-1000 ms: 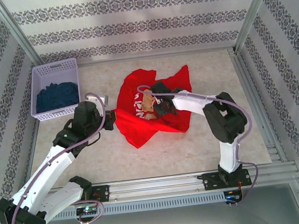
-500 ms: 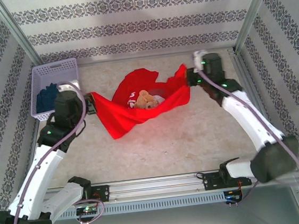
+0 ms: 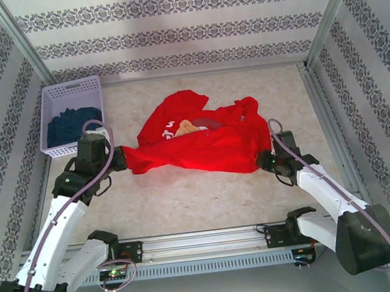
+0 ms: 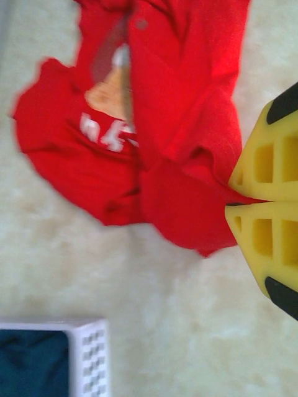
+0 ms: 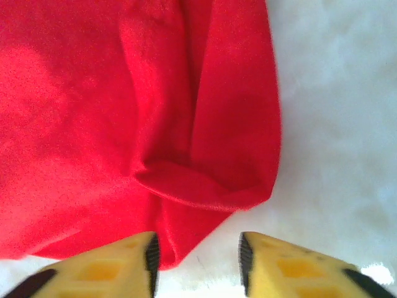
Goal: Fold the inside-out t-shirt
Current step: Turn over the T-shirt at the center of the table.
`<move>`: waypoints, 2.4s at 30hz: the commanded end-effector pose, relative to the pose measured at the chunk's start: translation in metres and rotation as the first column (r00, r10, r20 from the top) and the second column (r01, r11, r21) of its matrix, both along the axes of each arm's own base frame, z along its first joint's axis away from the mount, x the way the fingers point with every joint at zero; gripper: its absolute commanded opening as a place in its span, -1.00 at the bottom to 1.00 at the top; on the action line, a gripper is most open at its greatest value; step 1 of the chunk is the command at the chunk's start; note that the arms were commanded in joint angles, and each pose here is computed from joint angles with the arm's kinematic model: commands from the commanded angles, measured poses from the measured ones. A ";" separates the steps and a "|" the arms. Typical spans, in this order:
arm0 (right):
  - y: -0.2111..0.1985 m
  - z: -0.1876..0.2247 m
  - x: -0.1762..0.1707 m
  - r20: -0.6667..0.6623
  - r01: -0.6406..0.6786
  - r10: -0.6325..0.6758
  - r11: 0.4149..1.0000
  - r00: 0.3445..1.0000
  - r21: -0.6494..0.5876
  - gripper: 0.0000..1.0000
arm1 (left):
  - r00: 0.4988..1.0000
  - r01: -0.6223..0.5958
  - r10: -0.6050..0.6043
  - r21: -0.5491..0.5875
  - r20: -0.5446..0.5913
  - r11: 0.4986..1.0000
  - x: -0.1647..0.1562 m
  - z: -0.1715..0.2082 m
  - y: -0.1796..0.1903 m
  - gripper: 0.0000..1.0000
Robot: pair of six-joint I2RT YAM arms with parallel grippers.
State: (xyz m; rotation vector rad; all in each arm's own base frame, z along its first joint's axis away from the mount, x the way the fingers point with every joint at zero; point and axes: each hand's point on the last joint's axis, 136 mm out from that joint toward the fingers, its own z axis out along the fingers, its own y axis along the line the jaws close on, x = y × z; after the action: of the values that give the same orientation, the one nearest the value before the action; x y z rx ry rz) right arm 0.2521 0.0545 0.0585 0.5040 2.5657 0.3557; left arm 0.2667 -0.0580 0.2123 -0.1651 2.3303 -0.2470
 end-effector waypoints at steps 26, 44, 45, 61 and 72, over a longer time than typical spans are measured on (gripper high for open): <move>0.002 -0.011 0.074 -0.315 -0.242 0.111 0.877 0.943 -0.415 0.07 | 1.000 0.024 -0.024 -0.016 0.016 1.000 0.004 0.017 -0.003 -1.00; -0.015 -0.039 0.114 -0.413 -0.333 0.138 0.829 0.900 -0.448 -0.36 | 1.000 0.025 -0.025 -0.019 0.010 1.000 0.008 0.013 -0.002 -1.00; -0.015 -0.040 0.115 -0.412 -0.333 0.140 0.831 0.900 -0.445 -0.38 | 1.000 0.024 -0.024 -0.020 0.008 1.000 0.009 0.012 -0.002 -1.00; -0.013 0.055 0.131 0.020 -0.125 0.126 0.991 0.992 -0.054 -1.00 | 0.998 -0.059 0.059 -0.018 0.028 0.998 0.013 0.024 0.015 -1.00; -0.032 0.292 0.148 0.691 -0.239 -0.063 0.912 0.720 0.333 -1.00 | 0.889 -0.269 0.288 -0.102 0.357 0.958 0.055 0.176 0.071 -1.00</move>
State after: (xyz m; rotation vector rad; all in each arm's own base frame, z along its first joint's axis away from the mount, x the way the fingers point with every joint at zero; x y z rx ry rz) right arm 0.3998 0.0179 0.2393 0.4337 2.0754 0.7704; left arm 0.3143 -0.0016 0.3035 -0.4196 2.1289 -0.1907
